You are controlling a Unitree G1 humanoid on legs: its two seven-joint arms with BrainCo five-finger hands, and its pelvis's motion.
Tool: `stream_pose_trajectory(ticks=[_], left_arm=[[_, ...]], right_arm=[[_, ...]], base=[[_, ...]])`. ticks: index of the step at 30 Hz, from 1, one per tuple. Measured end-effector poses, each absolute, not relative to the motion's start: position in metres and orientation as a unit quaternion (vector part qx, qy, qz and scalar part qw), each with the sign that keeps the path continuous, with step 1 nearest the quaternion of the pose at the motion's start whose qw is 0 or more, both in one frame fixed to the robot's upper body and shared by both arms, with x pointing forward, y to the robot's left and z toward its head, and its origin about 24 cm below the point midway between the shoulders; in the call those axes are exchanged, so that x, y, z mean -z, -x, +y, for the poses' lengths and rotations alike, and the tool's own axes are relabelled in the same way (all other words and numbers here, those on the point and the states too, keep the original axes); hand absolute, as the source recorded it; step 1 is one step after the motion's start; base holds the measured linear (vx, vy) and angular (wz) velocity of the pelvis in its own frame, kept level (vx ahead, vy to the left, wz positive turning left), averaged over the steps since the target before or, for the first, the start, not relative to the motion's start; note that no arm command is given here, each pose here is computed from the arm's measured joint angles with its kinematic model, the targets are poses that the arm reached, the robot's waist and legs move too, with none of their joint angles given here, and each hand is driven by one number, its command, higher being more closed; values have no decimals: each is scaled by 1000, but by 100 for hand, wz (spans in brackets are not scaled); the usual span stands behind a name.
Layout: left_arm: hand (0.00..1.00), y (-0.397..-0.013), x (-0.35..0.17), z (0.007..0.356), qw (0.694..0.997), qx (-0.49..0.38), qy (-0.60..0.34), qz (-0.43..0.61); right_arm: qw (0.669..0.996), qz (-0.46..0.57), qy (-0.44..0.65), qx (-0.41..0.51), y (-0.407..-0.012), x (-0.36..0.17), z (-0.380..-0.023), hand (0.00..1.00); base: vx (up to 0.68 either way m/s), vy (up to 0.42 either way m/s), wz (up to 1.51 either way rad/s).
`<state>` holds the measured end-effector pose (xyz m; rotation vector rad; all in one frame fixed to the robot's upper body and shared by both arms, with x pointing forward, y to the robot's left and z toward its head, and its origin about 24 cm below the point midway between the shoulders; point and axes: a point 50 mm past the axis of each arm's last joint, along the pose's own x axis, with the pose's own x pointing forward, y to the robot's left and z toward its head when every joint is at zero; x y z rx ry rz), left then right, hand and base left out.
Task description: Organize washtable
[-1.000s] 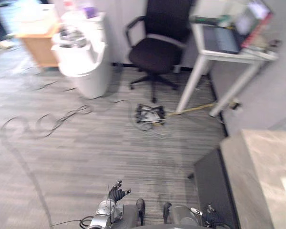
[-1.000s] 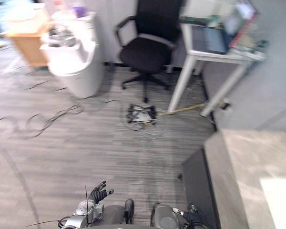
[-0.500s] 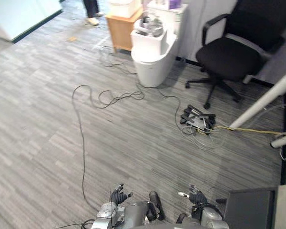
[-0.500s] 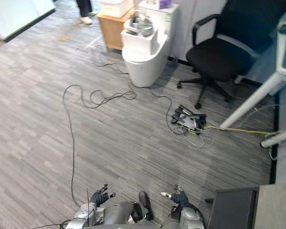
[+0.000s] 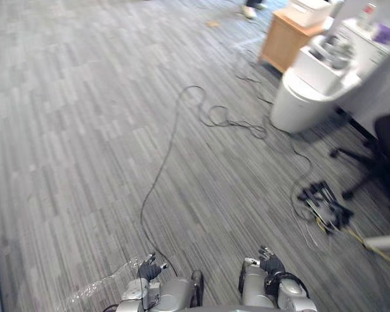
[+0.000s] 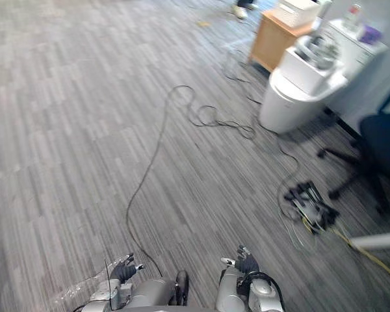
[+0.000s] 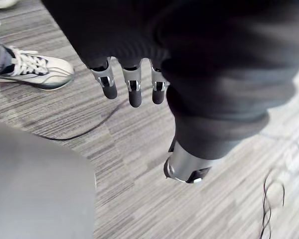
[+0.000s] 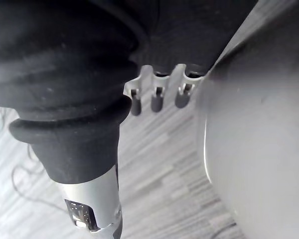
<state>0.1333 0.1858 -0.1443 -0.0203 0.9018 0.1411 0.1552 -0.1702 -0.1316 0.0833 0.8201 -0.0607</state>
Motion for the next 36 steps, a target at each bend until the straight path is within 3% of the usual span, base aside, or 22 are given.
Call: stream_pose_trajectory(ticks=[6, 13, 18, 25, 36], left_arm=[[0, -160, 133, 180, 916, -42, -8, 399], [0, -164, 131, 166, 920, -7, -24, 392], [0, -151, 138, 168, 910, -14, -22, 415], [0, -142, 144, 157, 902, -24, 7, 432], [0, -148, 139, 179, 907, -76, 27, 414]], right_arm=[[934, 348, -18, -79, -181, 115, -130, 0], [935, 344, 7, -81, -186, 114, -138, 0], [920, 384, 12, -77, -159, 128, -141, 0], [914, 401, 17, -68, -153, 133, -148, 0], [914, 404, -9, -32, -163, 134, -154, 0]], base=[[248, -169, 76], [287, -47, 18], [223, -98, 27], [182, -9, 2], [118, 148, 30]])
